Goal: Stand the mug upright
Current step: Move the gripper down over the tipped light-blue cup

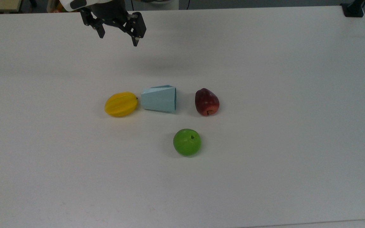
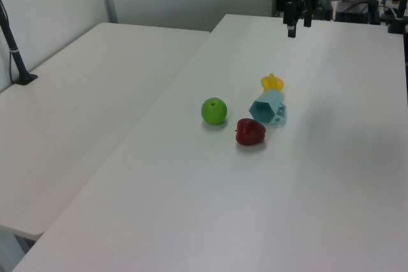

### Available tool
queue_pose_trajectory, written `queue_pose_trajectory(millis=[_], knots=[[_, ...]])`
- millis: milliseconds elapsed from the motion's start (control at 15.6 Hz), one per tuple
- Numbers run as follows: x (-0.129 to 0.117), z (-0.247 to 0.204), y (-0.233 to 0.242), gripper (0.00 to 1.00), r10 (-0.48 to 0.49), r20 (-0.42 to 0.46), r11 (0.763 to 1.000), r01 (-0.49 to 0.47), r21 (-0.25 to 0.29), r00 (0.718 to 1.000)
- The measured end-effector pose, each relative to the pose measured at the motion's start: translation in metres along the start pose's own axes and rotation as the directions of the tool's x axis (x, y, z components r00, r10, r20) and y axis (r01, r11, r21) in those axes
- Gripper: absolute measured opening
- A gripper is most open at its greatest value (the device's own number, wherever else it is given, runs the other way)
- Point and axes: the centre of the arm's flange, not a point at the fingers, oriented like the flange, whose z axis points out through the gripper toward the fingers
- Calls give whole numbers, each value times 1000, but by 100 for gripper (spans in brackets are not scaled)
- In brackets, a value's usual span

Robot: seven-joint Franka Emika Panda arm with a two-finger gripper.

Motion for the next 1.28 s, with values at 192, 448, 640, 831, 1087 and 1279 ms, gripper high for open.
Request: queue_pose_trajectory(millis=[192, 448, 640, 831, 1087, 1279], knots=[[0, -3, 9, 100, -1, -4, 1000, 1, 13, 1000], [0, -5, 14, 100, -7, -5, 1000, 7, 24, 1000], [3, -2, 8, 100, -16, -19, 1000, 16, 24, 1000], [11, 11, -17, 100, -46, -57, 999, 47, 21, 997], [22, 63, -74, 100, -152, -40, 985, 147, -94, 988], [22, 98, -121, 100, -247, -36, 942, 231, -242, 968]])
